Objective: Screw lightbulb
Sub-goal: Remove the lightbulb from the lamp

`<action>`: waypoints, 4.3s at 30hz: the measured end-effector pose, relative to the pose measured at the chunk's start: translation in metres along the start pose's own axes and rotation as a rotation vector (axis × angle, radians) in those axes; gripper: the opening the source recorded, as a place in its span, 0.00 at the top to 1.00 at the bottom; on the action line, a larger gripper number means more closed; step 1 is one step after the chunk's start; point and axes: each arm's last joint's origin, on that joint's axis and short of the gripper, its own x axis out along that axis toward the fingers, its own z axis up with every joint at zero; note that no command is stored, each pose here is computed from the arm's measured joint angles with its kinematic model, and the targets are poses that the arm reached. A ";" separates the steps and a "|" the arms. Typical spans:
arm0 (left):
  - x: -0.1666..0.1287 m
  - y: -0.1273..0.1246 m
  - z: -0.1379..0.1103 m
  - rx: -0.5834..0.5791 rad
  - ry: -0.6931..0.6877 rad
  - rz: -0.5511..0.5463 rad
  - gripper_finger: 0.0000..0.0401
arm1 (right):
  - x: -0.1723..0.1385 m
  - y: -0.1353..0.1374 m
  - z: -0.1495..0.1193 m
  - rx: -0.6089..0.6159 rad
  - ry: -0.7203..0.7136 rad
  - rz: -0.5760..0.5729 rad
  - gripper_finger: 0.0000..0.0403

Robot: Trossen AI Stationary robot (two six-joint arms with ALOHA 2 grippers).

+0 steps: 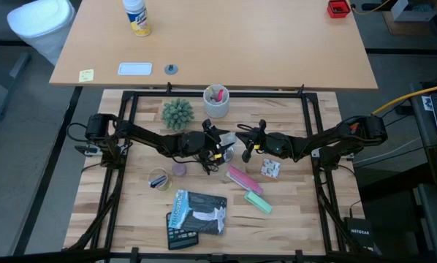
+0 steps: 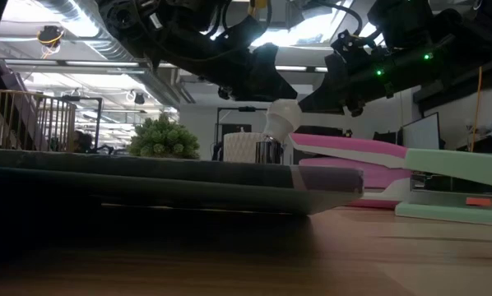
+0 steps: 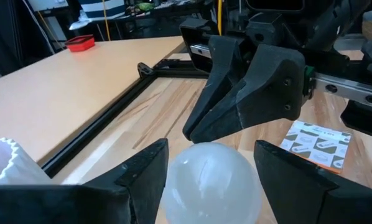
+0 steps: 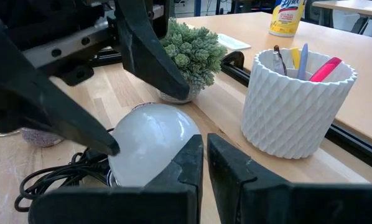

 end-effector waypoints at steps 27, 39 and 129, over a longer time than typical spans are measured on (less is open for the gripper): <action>-0.028 -0.004 -0.009 -0.150 0.318 -0.007 0.43 | 0.000 0.000 0.000 0.000 -0.002 0.001 0.93; -0.026 0.000 -0.010 -0.184 0.317 0.009 0.43 | 0.000 0.000 0.000 0.000 -0.003 0.001 0.93; -0.004 0.001 -0.017 -0.175 0.215 -0.067 0.61 | 0.000 0.002 0.002 0.009 -0.017 0.054 0.93</action>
